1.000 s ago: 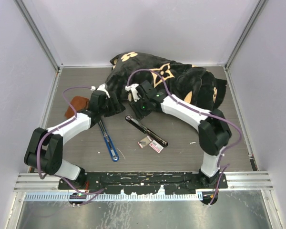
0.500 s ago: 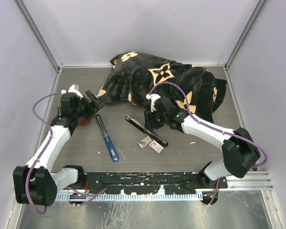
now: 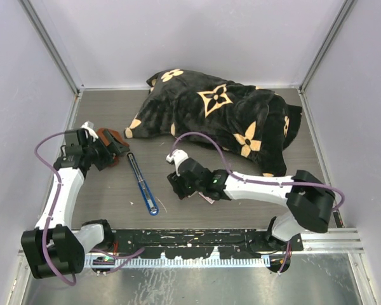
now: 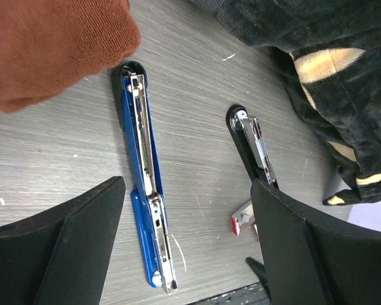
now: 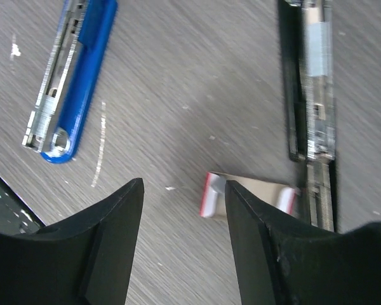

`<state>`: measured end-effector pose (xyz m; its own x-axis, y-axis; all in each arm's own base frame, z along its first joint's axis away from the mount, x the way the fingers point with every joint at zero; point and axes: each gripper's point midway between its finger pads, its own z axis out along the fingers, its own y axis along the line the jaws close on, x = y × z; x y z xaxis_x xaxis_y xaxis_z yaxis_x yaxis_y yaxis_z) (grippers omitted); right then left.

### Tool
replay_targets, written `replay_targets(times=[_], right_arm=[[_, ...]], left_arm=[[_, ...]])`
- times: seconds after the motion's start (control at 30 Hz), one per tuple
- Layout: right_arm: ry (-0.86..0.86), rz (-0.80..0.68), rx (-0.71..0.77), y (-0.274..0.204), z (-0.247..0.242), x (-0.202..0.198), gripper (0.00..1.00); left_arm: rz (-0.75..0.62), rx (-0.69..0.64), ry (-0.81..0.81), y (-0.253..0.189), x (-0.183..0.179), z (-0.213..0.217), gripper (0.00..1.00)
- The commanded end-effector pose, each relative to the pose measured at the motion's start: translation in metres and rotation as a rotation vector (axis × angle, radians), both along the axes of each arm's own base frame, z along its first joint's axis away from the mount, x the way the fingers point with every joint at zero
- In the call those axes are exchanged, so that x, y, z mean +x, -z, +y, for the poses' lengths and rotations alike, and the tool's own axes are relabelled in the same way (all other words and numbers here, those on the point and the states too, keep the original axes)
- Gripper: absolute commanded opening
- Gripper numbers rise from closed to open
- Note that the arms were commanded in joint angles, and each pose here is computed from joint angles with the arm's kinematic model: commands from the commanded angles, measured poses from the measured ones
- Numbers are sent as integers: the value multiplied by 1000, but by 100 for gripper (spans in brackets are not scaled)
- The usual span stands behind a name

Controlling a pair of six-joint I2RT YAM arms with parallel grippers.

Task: Load the staples into the stapler
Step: Adjust the stapler at the center of the board.

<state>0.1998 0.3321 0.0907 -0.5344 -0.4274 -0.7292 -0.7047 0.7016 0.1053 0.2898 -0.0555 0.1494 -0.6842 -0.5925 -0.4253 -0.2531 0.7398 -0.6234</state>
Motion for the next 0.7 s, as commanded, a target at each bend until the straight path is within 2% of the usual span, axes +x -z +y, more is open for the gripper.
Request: replay_targets(times=[0.0,0.2,0.53,0.67], right_arm=[[64,-60,174,-25,58,-1,61],[67,-69,148,-13,112,-22,65],[63,-76,30,25,134,-33,68],[71,-99,-13,33,137,-30,63]], left_arm=[[-126,144,-15,-29,1,20,83],[-193,315,-107,-50,-10,51,86],[-206,311,-95,-53,-16,48,87],[-204,311,-95,-53,-17,47,87]])
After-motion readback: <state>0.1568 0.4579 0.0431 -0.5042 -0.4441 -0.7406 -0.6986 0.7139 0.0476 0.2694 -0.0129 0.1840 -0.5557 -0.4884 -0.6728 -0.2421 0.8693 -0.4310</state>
